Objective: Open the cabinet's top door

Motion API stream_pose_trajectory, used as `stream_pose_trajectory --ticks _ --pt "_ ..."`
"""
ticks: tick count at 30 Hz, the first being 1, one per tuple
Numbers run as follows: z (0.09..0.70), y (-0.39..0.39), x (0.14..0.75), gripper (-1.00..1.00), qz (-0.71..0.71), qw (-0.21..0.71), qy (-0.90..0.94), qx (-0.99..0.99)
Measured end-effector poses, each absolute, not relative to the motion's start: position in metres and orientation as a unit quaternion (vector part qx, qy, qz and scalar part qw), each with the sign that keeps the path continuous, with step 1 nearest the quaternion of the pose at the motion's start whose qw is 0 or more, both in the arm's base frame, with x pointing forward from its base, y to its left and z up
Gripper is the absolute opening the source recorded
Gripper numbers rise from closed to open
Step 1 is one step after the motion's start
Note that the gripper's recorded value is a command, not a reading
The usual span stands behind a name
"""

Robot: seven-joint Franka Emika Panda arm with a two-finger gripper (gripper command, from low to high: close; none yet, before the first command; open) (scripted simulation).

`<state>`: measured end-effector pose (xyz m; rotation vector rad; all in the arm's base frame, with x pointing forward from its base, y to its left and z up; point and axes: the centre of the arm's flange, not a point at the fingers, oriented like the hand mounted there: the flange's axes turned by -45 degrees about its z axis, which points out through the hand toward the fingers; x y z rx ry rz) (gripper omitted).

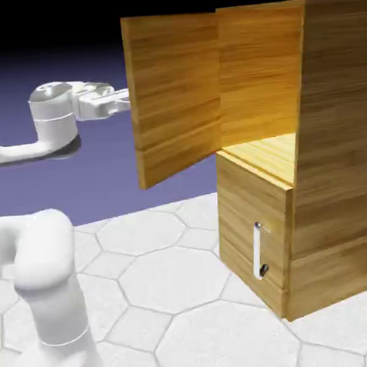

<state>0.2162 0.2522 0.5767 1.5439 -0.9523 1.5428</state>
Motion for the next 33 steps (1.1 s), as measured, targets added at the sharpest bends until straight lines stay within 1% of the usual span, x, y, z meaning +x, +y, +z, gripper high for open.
stream_pose_trajectory --ticks 4,8,14,24,33 --pt "0.577 0.287 0.219 -1.0 0.577 0.406 -0.407 0.58" --pt "0.577 0.297 0.221 -1.0 0.551 0.423 -0.431 0.575" --pt "0.573 0.297 0.225 -1.0 0.544 0.425 -0.434 0.579" --pt "0.576 0.293 0.221 -1.0 0.574 0.411 -0.412 0.576" --pt "0.576 0.356 0.238 -1.0 0.527 0.47 -0.47 0.529"
